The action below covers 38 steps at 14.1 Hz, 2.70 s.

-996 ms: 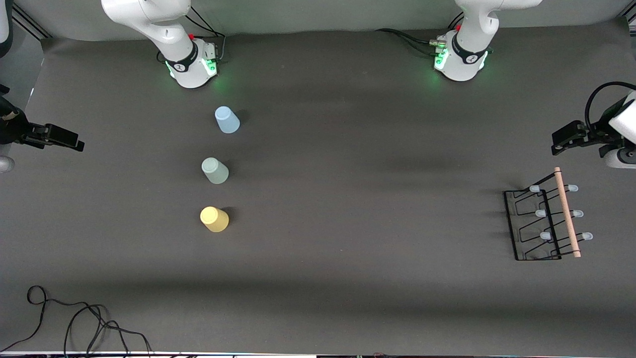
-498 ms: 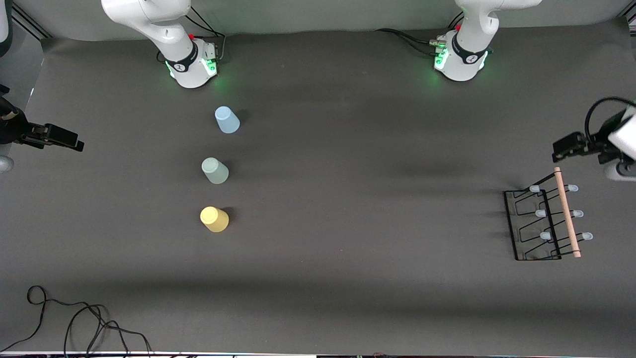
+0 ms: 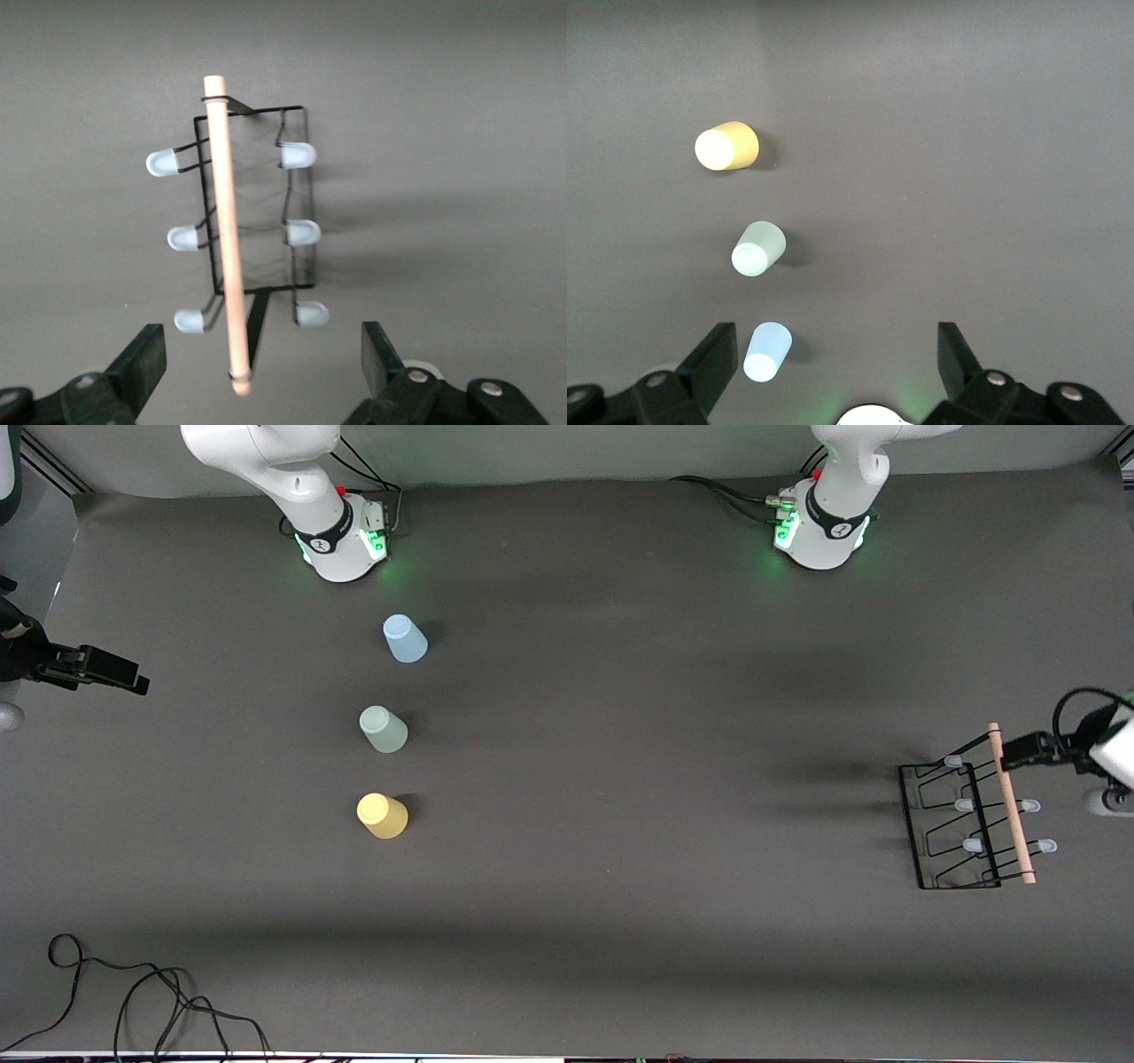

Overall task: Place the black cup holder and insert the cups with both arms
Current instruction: 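Reach the left gripper down to the wooden handle of the black rack, then close the left gripper on the rack's wooden handle, then lift and carry the rack with the left gripper toward the cups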

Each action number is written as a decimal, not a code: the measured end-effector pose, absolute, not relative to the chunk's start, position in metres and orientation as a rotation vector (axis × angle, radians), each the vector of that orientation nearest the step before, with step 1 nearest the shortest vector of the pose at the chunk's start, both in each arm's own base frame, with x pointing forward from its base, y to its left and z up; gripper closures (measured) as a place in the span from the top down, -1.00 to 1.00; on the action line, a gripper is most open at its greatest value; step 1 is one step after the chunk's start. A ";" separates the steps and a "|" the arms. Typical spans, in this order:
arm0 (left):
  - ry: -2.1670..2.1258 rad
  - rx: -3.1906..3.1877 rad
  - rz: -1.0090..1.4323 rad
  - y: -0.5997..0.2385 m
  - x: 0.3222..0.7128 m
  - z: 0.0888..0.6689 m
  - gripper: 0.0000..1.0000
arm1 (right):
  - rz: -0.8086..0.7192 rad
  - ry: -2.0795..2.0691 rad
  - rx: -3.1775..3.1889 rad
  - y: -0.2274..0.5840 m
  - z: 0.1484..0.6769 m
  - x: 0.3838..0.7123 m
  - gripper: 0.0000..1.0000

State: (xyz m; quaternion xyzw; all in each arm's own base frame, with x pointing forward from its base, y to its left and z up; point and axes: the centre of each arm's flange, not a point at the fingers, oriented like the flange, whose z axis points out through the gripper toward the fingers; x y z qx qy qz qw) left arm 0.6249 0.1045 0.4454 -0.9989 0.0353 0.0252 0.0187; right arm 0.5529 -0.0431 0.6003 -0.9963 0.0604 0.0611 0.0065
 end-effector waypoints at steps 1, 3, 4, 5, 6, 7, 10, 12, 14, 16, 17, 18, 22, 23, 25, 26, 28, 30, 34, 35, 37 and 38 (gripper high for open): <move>0.115 -3.101 0.092 0.111 0.629 0.427 0.95 | 0.191 0.189 -3.117 -0.043 0.600 0.553 1.00; 0.116 -3.099 0.098 0.115 0.636 0.393 0.86 | 0.191 0.189 -3.117 -0.043 0.600 0.553 1.00; 0.116 -3.098 0.091 0.116 0.637 0.379 0.86 | 0.191 0.189 -3.117 -0.043 0.600 0.553 1.00; 0.116 -3.097 0.090 0.117 0.637 0.366 0.77 | 0.191 0.189 -3.117 -0.043 0.600 0.553 1.00; 0.114 -3.098 0.102 0.118 0.636 0.355 0.77 | 0.191 0.189 -3.117 -0.043 0.600 0.553 1.00; 0.113 -3.099 0.119 0.118 0.635 0.346 0.67 | 0.191 0.189 -3.117 -0.043 0.600 0.553 1.00; 0.093 -3.104 0.163 0.127 0.631 0.329 0.33 | 0.191 0.189 -3.117 -0.043 0.600 0.553 1.00; 0.085 -3.104 0.158 0.130 0.630 0.332 -0.16 | 0.191 0.195 -3.117 -0.045 0.601 0.553 1.00; 0.080 -3.104 0.156 0.132 0.630 0.332 -0.58 | 0.190 0.209 -3.115 -0.050 0.601 0.552 1.00; 0.083 -3.104 0.149 0.131 0.631 0.335 -0.67 | 0.190 0.218 -3.115 -0.053 0.601 0.552 1.00; 0.087 -3.104 0.139 0.129 0.633 0.339 -0.67 | 0.190 0.219 -3.115 -0.053 0.601 0.552 1.00; 0.094 -3.105 0.137 0.126 0.634 0.345 -0.67 | 0.190 0.218 -3.115 -0.053 0.601 0.552 1.00; 0.125 -3.113 0.124 0.091 0.637 0.387 -0.67 | 0.190 0.218 -3.115 -0.053 0.601 0.552 1.00; 0.099 -3.118 0.111 0.075 0.637 0.398 -0.67 | 0.190 0.217 -3.115 -0.053 0.601 0.552 1.00; 0.077 -3.121 0.095 0.021 0.639 0.408 -0.67 | 0.190 0.215 -3.115 -0.052 0.601 0.552 1.00; 0.093 -3.122 0.094 -0.011 0.639 0.408 -0.67 | 0.190 0.215 -3.115 -0.052 0.601 0.552 1.00; 0.106 -3.150 0.101 -0.074 0.635 0.412 -0.67 | 0.190 0.215 -3.115 -0.052 0.601 0.552 1.00; 0.106 -3.173 0.073 -0.134 0.630 0.426 -0.67 | 0.190 0.215 -3.115 -0.052 0.601 0.552 1.00; 0.085 -3.199 0.021 -0.241 0.605 0.450 -0.67 | 0.189 0.214 -3.115 -0.052 0.601 0.552 1.00; 0.065 -3.201 0.020 -0.264 0.596 0.451 -0.67 | 0.189 0.214 -3.115 -0.052 0.601 0.552 1.00; 0.025 -3.206 0.015 -0.305 0.581 0.453 -0.67 | 0.189 0.213 -3.115 -0.052 0.601 0.552 1.00; 0.007 -3.208 0.014 -0.323 0.575 0.453 -0.67 | 0.188 0.214 -3.115 -0.052 0.601 0.552 1.00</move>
